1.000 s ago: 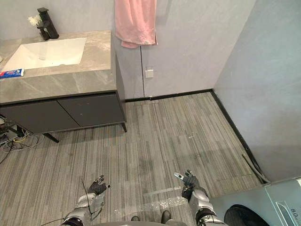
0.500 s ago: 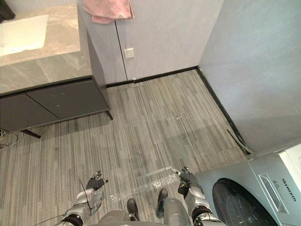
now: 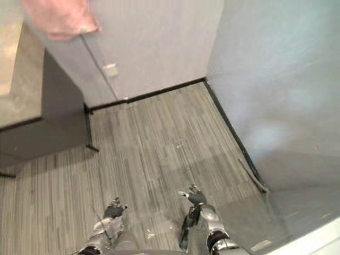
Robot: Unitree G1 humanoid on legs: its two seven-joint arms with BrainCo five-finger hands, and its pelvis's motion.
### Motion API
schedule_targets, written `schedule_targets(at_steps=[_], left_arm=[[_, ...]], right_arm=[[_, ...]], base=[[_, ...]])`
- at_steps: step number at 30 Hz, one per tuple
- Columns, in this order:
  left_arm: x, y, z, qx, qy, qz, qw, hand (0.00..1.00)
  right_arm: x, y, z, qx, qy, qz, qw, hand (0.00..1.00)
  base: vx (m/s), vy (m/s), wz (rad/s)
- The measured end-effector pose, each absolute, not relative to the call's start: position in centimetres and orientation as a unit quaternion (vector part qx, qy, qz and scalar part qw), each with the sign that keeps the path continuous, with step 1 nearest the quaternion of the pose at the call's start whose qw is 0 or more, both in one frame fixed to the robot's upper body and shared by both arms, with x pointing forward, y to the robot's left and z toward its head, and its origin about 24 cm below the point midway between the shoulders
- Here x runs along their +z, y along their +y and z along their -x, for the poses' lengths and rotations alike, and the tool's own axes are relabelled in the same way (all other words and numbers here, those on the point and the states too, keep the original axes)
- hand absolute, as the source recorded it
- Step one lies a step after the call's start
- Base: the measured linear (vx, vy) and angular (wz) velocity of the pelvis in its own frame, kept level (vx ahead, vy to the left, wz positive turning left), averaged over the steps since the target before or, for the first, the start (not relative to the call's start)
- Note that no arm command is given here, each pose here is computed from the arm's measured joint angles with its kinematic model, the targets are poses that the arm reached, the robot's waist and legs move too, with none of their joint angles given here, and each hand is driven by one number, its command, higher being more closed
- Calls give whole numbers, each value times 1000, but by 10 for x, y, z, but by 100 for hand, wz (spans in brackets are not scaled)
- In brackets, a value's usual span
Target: Organize washtable
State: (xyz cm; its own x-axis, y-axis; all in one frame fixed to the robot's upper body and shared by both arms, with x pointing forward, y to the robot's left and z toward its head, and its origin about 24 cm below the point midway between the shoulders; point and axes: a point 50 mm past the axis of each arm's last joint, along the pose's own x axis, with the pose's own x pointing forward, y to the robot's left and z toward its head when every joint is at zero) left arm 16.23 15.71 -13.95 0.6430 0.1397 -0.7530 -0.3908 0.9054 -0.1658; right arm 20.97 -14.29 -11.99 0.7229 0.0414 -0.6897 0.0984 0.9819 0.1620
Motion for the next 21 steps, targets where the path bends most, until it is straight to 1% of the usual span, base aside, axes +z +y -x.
schedule_targets(at_steps=[2, 5, 7, 9, 11, 12, 13, 14, 16, 18, 21], left_arm=[[-136, 161, -167, 149, 380, 164, 898, 0], [-131, 179, -168, 166, 363, 158, 903, 0], [-133, 178, -164, 167, 369, 159, 900, 0], [-131, 182, -169, 171, 362, 159, 902, 0], [-130, 189, -169, 184, 356, 164, 901, 0], [-128, 201, -169, 203, 347, 166, 901, 0], [-129, 204, -163, 219, 347, 176, 895, 0], [-135, 201, -153, 225, 363, 181, 886, 0], [-136, 212, -147, 240, 367, 178, 881, 0], [-135, 226, -144, 263, 364, 178, 876, 0], [-138, 233, -132, 277, 372, 175, 869, 0]], right_arm=[[-127, -152, -199, -24, 392, -83, 916, 0], [-124, -167, -202, -44, 387, -78, 918, 0], [-125, -179, -199, -56, 388, -67, 917, 0], [-127, -178, -194, -59, 395, -75, 914, 0], [-127, -174, -195, -52, 395, -74, 914, 0], [-123, -166, -204, -42, 383, -78, 919, 0], [-120, -164, -209, -39, 376, -79, 922, 0], [-117, -169, -214, -42, 366, -73, 927, 0], [-115, -164, -217, -36, 363, -75, 928, 0], [-117, -155, -216, -28, 367, -84, 926, 0], [-128, -159, -195, -42, 393, -89, 914, 0]], base=[[353, 93, -31], [297, 178, -32], [360, 330, -18], [376, 292, 33], [191, 69, 33], [129, 11, 20], [169, 101, -2], [161, 158, -21], [209, 193, -34], [227, 131, -38], [295, 178, -8]])
